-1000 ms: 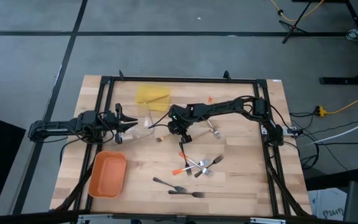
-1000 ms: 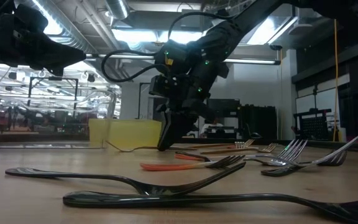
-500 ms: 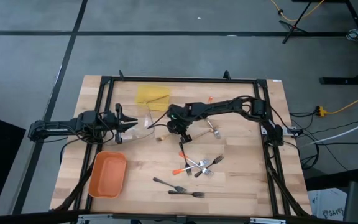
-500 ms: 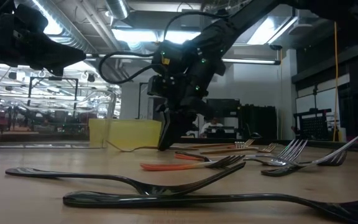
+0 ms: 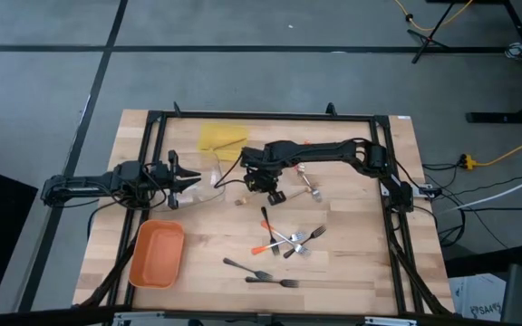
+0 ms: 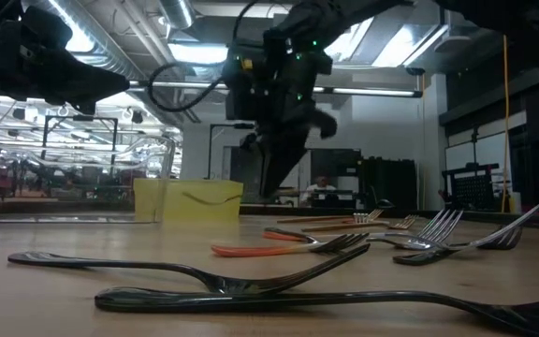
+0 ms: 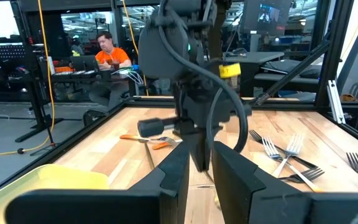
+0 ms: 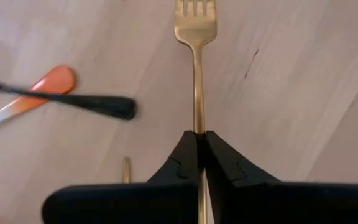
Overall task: Sort silverware by color (type)
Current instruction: Put the gold fork into the yellow bin
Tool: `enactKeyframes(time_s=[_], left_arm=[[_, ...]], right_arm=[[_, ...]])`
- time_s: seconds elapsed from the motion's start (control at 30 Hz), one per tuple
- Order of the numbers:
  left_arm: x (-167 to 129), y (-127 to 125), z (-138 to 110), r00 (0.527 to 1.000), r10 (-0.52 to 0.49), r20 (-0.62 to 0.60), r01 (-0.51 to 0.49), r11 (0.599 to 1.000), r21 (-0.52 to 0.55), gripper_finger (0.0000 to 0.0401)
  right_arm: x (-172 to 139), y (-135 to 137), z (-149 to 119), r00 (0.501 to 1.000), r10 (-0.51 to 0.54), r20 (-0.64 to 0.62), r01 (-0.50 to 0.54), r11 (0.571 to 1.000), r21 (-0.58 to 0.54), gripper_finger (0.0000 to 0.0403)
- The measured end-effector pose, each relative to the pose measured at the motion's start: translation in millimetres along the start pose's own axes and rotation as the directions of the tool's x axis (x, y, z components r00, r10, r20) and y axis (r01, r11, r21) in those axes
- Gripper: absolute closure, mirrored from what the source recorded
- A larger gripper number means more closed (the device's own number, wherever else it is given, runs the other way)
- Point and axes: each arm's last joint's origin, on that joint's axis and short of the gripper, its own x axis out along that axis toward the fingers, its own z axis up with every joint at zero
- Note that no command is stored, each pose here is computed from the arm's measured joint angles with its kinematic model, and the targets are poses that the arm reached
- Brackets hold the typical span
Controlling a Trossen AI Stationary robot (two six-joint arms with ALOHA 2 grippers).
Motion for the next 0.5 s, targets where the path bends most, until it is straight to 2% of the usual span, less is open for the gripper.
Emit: enactKeyframes(time_s=[0.13,0.5], left_arm=[[0,0,0,1.000,0.000,0.000,0.000,1.000,0.000,0.0338],[0,0,0,1.000,0.000,0.000,0.000,1.000,0.000,0.0338]], right_arm=[[-15,1,5,1.000,0.011,-0.022,-0.011,0.999,-0.033,0.0403],[-55,-3,17,0.978,-0.177,-0.112,0.168,0.982,-0.090,0.0403]])
